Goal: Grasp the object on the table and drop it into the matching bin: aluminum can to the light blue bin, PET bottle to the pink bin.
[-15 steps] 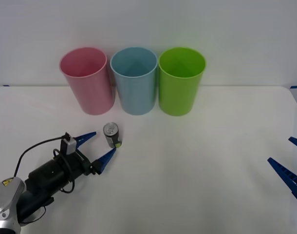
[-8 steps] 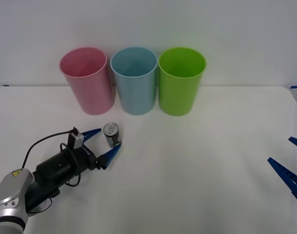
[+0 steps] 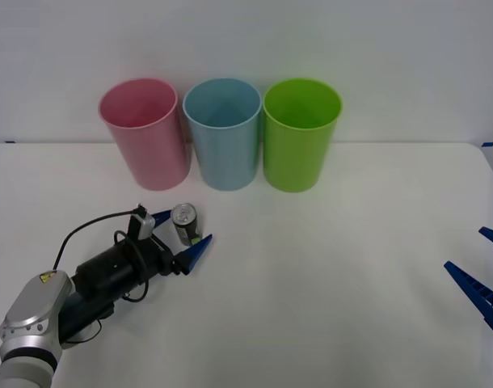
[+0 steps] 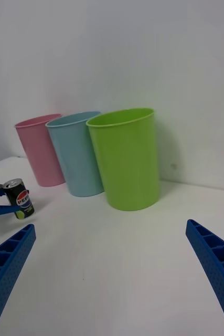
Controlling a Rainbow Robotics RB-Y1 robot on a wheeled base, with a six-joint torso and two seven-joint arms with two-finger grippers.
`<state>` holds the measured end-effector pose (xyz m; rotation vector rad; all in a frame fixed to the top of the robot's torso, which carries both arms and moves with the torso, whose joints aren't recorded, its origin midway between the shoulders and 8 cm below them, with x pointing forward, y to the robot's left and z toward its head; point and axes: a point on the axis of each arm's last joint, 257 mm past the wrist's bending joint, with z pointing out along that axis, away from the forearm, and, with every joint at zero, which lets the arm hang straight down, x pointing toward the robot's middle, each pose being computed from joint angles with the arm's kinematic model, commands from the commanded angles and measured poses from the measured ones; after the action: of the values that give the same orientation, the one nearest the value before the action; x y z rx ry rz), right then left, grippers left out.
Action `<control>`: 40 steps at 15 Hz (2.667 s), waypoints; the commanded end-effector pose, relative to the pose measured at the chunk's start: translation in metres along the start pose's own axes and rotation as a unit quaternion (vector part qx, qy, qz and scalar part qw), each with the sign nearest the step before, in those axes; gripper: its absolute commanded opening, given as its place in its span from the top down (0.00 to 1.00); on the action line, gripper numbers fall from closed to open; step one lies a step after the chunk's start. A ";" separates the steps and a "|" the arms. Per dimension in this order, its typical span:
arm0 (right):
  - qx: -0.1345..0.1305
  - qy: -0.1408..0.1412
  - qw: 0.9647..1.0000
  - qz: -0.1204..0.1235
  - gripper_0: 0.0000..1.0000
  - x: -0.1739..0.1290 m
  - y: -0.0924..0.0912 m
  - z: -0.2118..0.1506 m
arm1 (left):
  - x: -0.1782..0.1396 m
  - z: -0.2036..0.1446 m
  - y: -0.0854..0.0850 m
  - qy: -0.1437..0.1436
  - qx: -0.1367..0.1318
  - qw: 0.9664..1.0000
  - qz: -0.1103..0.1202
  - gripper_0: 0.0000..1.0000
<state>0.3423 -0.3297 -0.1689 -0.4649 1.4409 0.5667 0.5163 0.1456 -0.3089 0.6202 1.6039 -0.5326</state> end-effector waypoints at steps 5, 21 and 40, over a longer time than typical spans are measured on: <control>0.000 0.000 1.000 0.000 0.00 0.000 0.000 0.000 | 0.002 0.003 -0.004 0.003 0.002 1.000 0.003 0.00; 0.000 0.000 1.000 0.000 0.00 0.000 0.000 0.000 | -0.003 0.003 -0.006 -0.008 0.004 1.000 0.001 1.00; 0.000 0.000 1.000 0.000 0.00 0.000 0.000 0.000 | -0.164 -0.113 -0.001 -0.137 0.000 0.989 -0.047 1.00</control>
<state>0.3423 -0.3297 -0.1689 -0.4649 1.4410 0.5666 0.4473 0.2035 -0.1438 0.4594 1.3863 -0.6498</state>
